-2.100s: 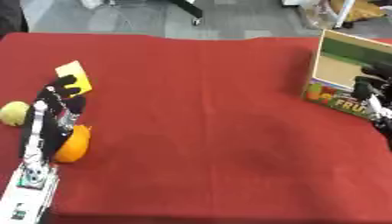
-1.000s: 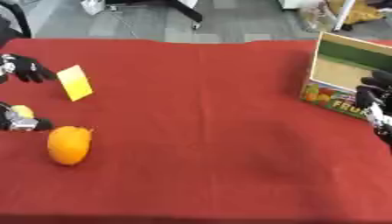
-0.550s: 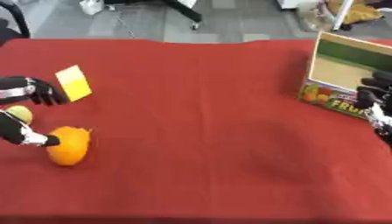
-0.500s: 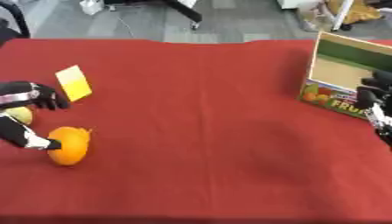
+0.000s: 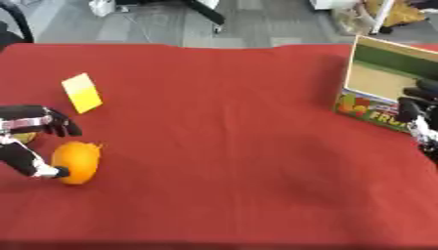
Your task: Pick up the objects with one hand, pass them to the other hand, and then place them into the box on the other side of the table.
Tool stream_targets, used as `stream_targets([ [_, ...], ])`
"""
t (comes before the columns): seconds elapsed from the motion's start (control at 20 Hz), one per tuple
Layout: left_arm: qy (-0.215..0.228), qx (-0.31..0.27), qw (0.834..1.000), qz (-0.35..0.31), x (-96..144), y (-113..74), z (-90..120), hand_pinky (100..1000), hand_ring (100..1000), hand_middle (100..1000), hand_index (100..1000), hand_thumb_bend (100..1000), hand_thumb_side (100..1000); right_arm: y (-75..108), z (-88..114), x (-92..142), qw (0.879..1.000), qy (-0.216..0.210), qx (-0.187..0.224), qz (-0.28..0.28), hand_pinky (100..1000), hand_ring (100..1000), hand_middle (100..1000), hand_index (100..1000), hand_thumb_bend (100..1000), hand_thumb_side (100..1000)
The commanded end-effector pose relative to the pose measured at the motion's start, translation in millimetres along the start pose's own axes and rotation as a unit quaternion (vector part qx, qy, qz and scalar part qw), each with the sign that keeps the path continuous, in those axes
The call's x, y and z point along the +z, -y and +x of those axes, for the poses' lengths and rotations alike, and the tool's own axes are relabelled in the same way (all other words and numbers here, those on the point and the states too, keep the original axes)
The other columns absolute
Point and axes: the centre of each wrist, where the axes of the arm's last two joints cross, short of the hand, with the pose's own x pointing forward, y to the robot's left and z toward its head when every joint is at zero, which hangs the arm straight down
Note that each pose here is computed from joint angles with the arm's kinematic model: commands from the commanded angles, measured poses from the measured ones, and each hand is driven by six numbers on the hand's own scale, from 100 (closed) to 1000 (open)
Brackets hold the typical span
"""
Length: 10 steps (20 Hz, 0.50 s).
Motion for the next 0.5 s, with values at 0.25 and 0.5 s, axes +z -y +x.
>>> stream_targets([
  [0.25, -0.034, -0.022, 0.999, -0.007, 4, 1.2, -8, 805, 763, 734, 820, 365, 228, 3.4, 4, -2, 1.0, 0.008, 0.006, 0.006, 689, 815, 767, 873, 382, 465],
  [0.5, -0.039, -0.022, 0.999, -0.004, 2, 6.7, -10, 743, 678, 627, 725, 265, 190, 3.6, 4, -2, 1.0, 0.008, 0.005, 0.007, 689, 815, 767, 873, 379, 467],
])
